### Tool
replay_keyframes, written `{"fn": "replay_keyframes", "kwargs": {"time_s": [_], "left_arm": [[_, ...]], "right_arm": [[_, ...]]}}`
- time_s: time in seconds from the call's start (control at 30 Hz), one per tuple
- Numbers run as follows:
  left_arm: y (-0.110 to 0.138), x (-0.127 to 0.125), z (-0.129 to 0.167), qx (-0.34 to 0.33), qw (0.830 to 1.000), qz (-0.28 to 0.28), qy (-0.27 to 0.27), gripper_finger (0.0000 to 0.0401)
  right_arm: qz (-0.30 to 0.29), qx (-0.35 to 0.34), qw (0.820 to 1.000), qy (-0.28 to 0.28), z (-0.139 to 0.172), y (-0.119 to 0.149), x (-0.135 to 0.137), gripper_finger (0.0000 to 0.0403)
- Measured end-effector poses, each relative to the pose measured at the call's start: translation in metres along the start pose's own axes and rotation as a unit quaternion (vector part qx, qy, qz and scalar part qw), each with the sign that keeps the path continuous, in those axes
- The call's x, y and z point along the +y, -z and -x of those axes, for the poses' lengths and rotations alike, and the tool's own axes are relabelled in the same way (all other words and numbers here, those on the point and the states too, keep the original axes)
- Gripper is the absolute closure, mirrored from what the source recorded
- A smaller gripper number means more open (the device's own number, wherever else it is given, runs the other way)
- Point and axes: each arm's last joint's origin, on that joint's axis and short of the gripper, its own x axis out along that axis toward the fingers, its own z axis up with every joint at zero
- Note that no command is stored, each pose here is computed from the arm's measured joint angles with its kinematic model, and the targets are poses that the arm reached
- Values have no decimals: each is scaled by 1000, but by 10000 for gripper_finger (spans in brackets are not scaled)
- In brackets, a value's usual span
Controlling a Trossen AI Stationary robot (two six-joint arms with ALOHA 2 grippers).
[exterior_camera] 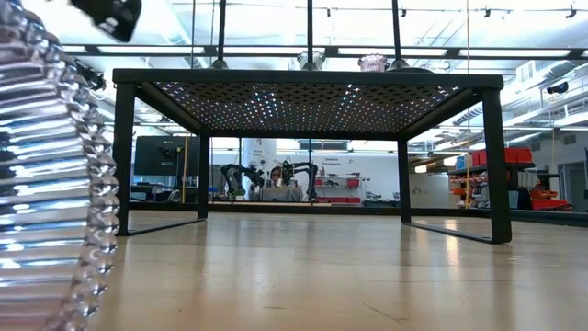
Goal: Pick & Place candle stick holders
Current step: Put the pink candle holder on the shelf aligned with the candle holders
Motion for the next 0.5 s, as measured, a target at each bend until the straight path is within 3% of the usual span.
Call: {"fn": "replay_keyframes", "kwargs": {"time_s": [0.13,0.3,0.5], "left_arm": [[20,-21,-11,51,998,16,23,208],[42,-37,-22,94,993,63,13,219],[46,-61,-45,126,987,100,17,231]], "right_arm": [[-1,0,1000,1,0,0,0,211],[-8,0,1000,1,0,0,0,211],[-8,0,1000,1,0,0,0,211]]}}
